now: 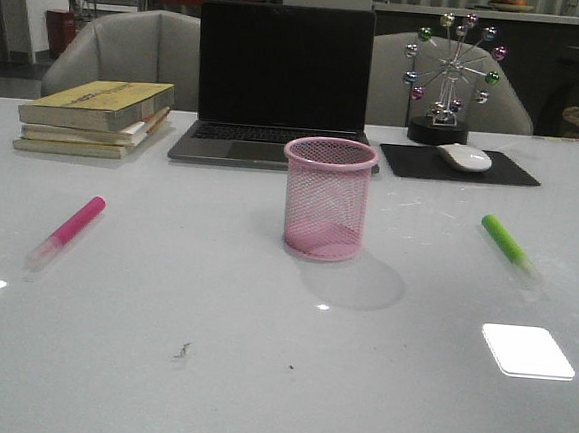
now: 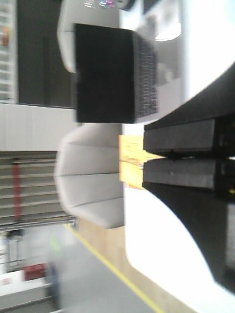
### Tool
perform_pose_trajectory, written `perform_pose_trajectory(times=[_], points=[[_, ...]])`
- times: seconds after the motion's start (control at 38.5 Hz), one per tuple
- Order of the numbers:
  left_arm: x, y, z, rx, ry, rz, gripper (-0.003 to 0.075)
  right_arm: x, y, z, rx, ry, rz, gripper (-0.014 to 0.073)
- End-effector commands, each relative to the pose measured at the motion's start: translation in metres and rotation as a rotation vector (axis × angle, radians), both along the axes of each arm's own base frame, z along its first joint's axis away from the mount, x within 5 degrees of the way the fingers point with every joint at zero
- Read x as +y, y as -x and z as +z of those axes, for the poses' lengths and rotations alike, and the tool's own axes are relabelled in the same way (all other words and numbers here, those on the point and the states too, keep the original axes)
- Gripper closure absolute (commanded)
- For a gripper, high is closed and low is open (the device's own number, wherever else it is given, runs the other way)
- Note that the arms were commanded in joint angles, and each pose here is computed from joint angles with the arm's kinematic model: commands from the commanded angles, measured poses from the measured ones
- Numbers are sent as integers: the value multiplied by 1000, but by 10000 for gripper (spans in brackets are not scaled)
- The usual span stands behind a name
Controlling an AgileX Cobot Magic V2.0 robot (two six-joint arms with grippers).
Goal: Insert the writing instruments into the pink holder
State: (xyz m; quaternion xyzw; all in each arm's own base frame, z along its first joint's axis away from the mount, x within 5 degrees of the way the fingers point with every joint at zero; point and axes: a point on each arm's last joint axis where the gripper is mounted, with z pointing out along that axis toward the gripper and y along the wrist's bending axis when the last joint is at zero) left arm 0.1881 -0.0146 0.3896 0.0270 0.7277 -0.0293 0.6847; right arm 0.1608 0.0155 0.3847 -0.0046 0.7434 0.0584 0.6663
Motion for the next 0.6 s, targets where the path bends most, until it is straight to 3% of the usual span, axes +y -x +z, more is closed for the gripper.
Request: perform_pose_trajectory(times=[0.0,0.21,0.26,0.34,0.44,0.49,0.57], points=[[-1,-19,5,-42,22,7,621,1,-22,3,-24,18,-2,546],[-3,-52,-20,50,58,15,614,5,-64,-34,164,36,0,542],[-3,-57,-25,70,57,16,595,6,-70,-41,204,40,0,504],[-3,-62,-30,91,55,16,512,7,-76,-49,246,44,-1,389],[-4,-68,-37,117,53,17,320,7,-82,-56,273,46,0,190],[-4,-70,-39,122,52,17,268,7,-83,-57,277,47,0,151],[-4,-73,-42,134,51,18,263,7,-84,-58,281,47,0,144]])
